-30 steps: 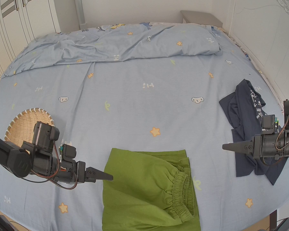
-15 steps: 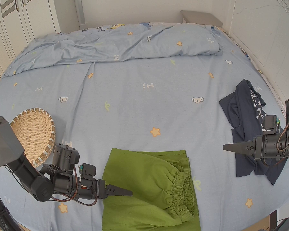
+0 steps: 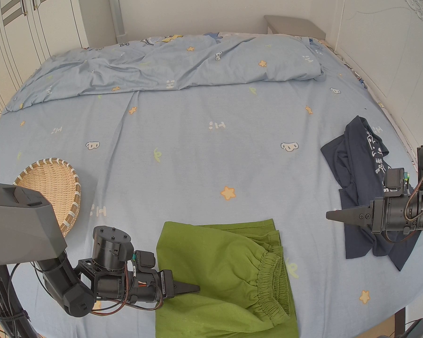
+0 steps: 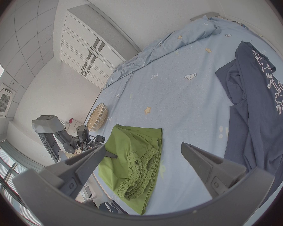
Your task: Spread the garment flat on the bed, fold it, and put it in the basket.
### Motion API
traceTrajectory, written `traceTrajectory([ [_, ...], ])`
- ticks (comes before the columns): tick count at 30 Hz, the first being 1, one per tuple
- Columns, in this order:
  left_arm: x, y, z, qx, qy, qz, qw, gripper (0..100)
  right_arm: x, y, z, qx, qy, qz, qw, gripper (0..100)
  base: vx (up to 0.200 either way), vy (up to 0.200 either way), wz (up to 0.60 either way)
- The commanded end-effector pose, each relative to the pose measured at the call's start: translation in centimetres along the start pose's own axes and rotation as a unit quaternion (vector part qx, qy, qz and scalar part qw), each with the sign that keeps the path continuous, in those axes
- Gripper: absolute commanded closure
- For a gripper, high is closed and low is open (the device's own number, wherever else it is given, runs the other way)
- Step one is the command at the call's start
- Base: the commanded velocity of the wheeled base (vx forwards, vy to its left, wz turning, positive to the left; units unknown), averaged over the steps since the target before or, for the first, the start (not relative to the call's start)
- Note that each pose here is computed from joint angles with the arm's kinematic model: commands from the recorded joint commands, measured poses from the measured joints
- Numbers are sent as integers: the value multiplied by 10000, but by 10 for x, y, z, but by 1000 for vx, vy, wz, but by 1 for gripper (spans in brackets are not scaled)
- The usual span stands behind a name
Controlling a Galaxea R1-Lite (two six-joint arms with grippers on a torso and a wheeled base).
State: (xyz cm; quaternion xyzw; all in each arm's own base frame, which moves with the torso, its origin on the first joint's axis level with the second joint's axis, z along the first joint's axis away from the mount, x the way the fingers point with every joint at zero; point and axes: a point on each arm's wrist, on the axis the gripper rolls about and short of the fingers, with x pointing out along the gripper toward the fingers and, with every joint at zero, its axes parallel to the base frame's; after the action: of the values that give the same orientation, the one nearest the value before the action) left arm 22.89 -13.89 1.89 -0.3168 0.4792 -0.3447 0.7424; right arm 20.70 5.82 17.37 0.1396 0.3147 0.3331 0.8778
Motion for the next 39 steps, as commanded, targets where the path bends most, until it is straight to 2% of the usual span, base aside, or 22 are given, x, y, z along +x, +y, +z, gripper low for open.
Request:
traceTrajectory([
  [1,-14,-10,16,-112,-230,-42,9997,100,1,-1,0,10,24,0,10000,0,0,0,0],
  [3,-27,-20,35,-233,-394,40,9989,100,2,-1,0,22,33,-8,10000,0,0,0,0],
  [6,-49,-47,57,-257,-558,56,9981,100,2,-2,1,41,32,-21,10000,0,0,0,0],
  [7,-64,-65,69,-292,-601,90,9977,100,2,-2,1,37,36,-16,10000,0,0,0,0],
  [9,-83,-86,81,-305,-648,156,9973,100,3,-3,1,49,45,-24,10000,0,0,0,0],
  [12,-105,-107,96,-122,-635,327,9974,100,5,-5,0,81,86,-39,9999,0,0,0,0],
  [17,-129,-112,112,120,-504,691,9963,100,7,-6,-1,98,121,-40,9999,0,0,0,0],
  [23,-144,-110,119,226,-512,587,9967,100,13,-8,-2,143,220,-90,9996,0,0,0,0],
  [27,-154,-112,126,220,-683,603,9956,100,19,-10,-5,158,305,-188,9992,0,0,0,0],
  [39,-160,-116,125,132,-632,653,9958,100,17,-7,-4,119,280,-157,9994,0,0,200,0],
])
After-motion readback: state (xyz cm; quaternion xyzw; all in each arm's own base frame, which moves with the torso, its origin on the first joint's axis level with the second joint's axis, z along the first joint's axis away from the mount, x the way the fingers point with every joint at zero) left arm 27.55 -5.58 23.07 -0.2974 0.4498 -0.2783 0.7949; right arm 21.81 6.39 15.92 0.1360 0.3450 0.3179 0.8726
